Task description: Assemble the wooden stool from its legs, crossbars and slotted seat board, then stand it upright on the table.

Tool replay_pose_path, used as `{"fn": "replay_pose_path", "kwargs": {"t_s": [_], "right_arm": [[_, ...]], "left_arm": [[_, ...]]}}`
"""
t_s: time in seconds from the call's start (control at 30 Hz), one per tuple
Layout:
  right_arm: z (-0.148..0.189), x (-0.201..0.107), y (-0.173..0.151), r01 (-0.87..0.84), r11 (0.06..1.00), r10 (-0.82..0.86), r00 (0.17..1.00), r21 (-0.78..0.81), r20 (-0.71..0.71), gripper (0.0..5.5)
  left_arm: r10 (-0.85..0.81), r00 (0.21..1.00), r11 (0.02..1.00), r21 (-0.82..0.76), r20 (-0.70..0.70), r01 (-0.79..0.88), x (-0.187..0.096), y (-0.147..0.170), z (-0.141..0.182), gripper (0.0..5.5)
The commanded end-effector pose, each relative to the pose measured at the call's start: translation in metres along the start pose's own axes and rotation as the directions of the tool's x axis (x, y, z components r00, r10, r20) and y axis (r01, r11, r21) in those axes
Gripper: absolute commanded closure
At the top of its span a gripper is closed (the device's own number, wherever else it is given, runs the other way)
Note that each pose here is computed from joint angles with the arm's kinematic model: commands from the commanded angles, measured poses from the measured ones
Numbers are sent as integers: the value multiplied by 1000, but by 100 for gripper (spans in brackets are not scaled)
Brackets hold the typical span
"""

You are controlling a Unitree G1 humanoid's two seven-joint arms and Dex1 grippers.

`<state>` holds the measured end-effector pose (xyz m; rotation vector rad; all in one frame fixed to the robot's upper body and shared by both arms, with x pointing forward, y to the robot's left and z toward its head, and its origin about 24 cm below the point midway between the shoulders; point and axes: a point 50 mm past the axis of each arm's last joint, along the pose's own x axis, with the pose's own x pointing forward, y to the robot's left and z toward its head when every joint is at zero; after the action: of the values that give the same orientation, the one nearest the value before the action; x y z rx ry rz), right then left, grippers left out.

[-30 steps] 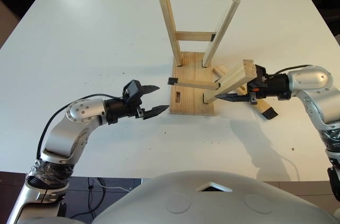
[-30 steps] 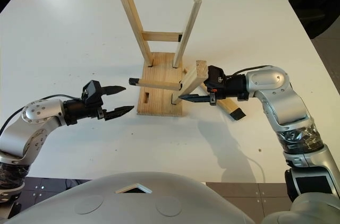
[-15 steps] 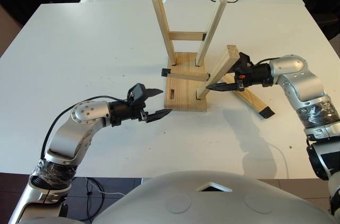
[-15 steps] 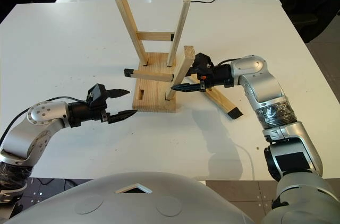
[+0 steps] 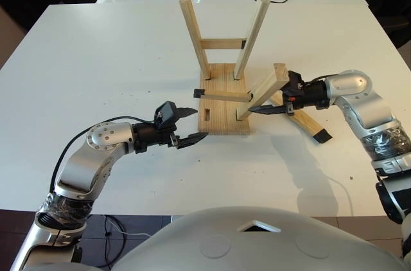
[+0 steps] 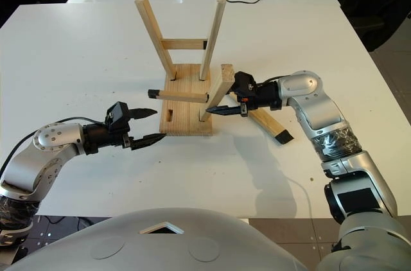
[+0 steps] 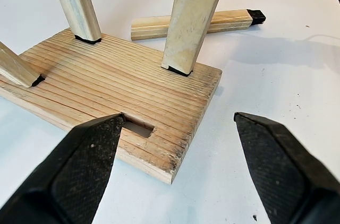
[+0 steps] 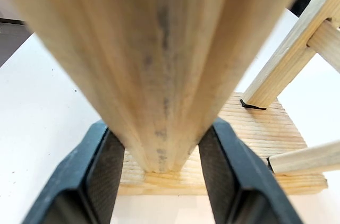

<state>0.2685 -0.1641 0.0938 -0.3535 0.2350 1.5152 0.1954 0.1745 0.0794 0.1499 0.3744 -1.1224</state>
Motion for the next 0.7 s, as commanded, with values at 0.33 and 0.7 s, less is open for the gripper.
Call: {"fn": "replay_pose_path", "kwargs": {"t_s": [0.33,0.7], "right_arm": [[-37,2,31,-53,964,76,994,262,-81,295],[-15,-55,38,107,983,-78,980,151,-185,222]], "left_arm": [[10,1000,1000,3,-16,-10,0,-2,-3,167],[8,1000,1000,-27,-15,-8,0,-13,-10,167]]}}
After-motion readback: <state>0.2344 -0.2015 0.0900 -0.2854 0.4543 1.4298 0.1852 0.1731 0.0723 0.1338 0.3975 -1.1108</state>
